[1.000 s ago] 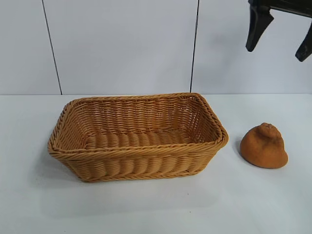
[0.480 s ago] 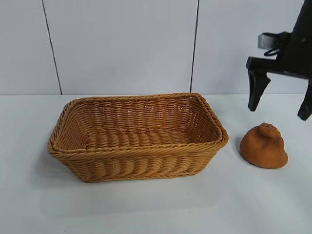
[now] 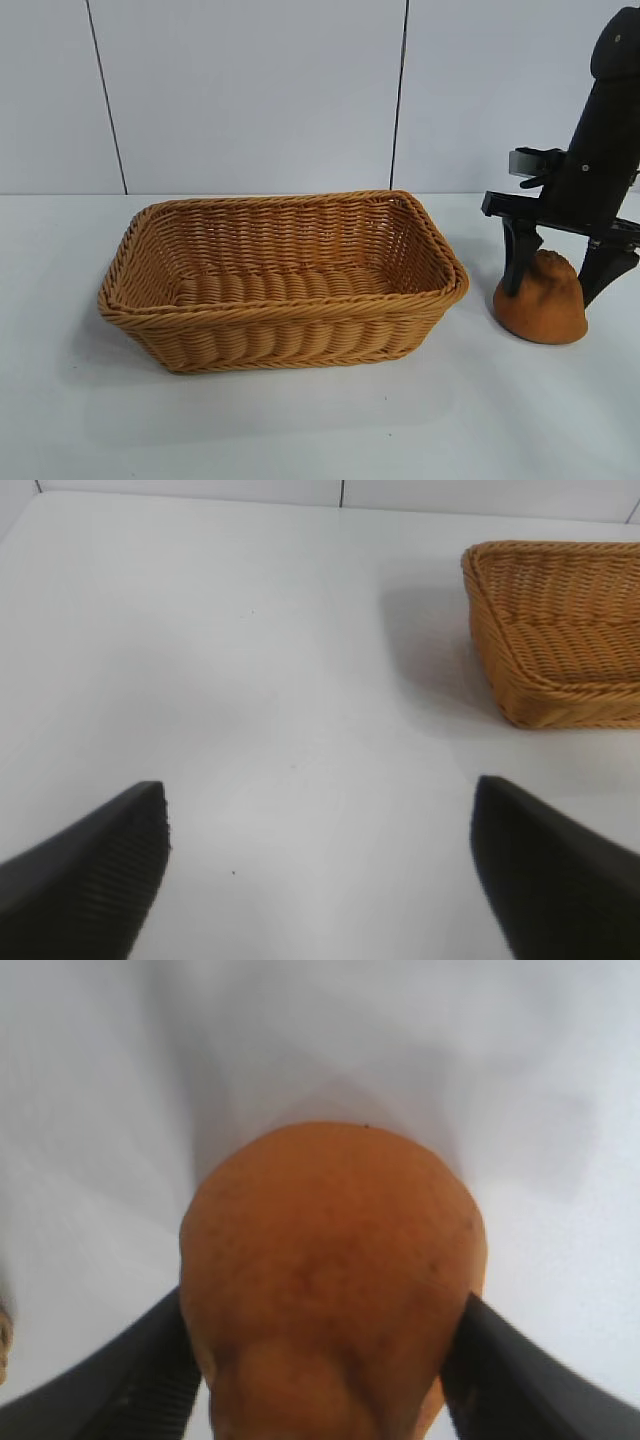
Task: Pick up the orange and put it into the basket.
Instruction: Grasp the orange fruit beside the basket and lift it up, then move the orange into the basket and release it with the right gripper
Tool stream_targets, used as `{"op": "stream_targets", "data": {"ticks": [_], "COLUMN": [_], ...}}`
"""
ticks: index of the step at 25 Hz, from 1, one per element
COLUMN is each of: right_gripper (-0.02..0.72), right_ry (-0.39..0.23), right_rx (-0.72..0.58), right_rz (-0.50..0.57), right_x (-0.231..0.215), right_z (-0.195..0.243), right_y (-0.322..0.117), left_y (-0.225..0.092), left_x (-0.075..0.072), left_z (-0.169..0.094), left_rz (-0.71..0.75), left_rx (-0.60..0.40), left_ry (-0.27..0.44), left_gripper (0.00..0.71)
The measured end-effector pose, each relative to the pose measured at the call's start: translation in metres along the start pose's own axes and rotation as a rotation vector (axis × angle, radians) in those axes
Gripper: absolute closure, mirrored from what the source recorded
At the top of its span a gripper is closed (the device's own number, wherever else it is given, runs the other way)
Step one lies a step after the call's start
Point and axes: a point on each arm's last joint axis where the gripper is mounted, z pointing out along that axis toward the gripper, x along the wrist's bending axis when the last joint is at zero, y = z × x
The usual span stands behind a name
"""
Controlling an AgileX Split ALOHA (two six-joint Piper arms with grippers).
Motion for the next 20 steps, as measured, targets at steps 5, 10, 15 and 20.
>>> {"op": "stream_targets", "data": {"ticks": [5, 10, 15, 20], "right_gripper": [0.659, 0.659, 0.659, 0.659], "right_ry": [0.011, 0.028, 0.043, 0.059], "right_rx": [-0.072, -0.299, -0.441, -0.419], "right_rz": [-0.021, -0.090, -0.175, -0.279], "right_x": [0.008, 0.034, 0.068, 0.117], "right_z": [-0.039, -0.121, -0.165, -0.159], "right_y": [-0.003, -0.002, -0.008, -0.019], "left_y": [0.000, 0.000, 0.000, 0.000], "left_x": [0.000, 0.000, 0.000, 0.000], "left_z": [0.000, 0.000, 0.000, 0.000], "left_rz": [0.000, 0.000, 0.000, 0.000], "left_rx": [0.000, 0.000, 0.000, 0.000], "left_ry": [0.000, 0.000, 0.000, 0.000], "left_gripper": [0.123, 0.123, 0.123, 0.125]}}
